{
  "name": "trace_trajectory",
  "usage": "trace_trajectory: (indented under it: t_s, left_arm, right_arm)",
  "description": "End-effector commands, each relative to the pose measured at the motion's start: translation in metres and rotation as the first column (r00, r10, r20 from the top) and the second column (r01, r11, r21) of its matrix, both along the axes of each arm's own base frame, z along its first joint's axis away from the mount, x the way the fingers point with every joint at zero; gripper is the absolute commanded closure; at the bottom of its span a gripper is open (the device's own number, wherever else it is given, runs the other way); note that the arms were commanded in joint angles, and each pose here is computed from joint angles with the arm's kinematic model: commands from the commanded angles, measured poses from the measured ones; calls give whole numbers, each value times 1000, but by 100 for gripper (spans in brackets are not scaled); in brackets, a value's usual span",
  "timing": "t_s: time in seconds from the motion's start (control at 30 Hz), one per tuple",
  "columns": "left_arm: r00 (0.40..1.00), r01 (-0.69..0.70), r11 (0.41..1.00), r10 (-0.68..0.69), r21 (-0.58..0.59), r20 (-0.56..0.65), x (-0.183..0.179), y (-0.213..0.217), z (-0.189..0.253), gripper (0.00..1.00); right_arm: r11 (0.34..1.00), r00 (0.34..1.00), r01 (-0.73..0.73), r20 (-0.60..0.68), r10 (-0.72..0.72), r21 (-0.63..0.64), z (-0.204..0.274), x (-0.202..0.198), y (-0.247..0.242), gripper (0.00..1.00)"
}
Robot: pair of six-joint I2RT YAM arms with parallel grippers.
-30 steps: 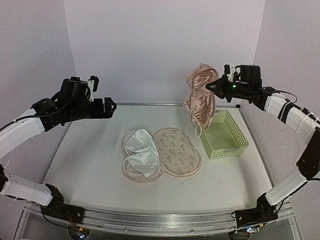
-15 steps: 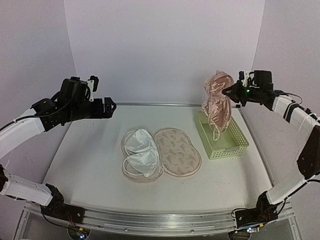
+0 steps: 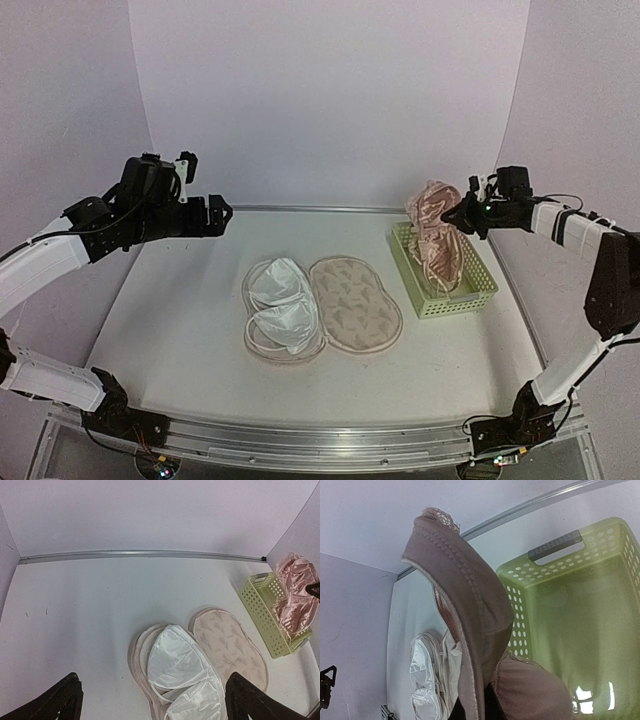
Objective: Unzip the laundry bag and remove the bra
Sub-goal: Place the bra in the bin.
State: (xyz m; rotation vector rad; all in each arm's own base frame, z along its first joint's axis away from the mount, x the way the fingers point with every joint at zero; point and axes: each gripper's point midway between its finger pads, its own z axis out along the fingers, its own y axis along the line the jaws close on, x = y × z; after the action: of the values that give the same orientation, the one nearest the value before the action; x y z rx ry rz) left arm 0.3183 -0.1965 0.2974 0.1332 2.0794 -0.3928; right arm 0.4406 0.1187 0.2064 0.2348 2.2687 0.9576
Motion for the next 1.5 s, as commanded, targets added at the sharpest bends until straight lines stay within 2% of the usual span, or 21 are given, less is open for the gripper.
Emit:
trace_trajectory:
  t_s: [0.0, 0.47, 0.73, 0.87, 1.03, 1.23, 1.47]
  left_arm:
    - [999, -20, 1000, 20, -5, 40, 5, 3, 15, 1]
    - [999, -24, 1000, 24, -2, 44, 4, 5, 15, 0]
    - [998, -30, 1000, 30, -5, 48, 3, 8, 16, 0]
    - [998, -35, 999, 35, -4, 50, 2, 10, 17, 1]
    - [998, -37, 999, 37, -3, 48, 1, 11, 15, 1]
    - [998, -36, 999, 36, 4, 47, 1, 10, 13, 1]
    - [999, -31, 1000, 30, 6, 40, 2, 9, 11, 1]
  right_arm:
    - [1000, 999, -30, 10, 30, 0, -10, 0, 1, 100]
    - [998, 984, -4, -178, -7, -59, -100, 3, -14, 100]
    - [994, 971, 3, -236, -28, -107, -133, 19, -22, 100]
    - [992, 967, 17, -249, -49, -129, -140, 26, -26, 92]
    - [984, 965, 48, -246, -89, -170, -137, 29, -34, 67]
    - [966, 965, 89, -218, -144, -244, -120, 25, -47, 57]
    - [890, 954, 189, -135, -266, -414, -83, 20, -82, 48]
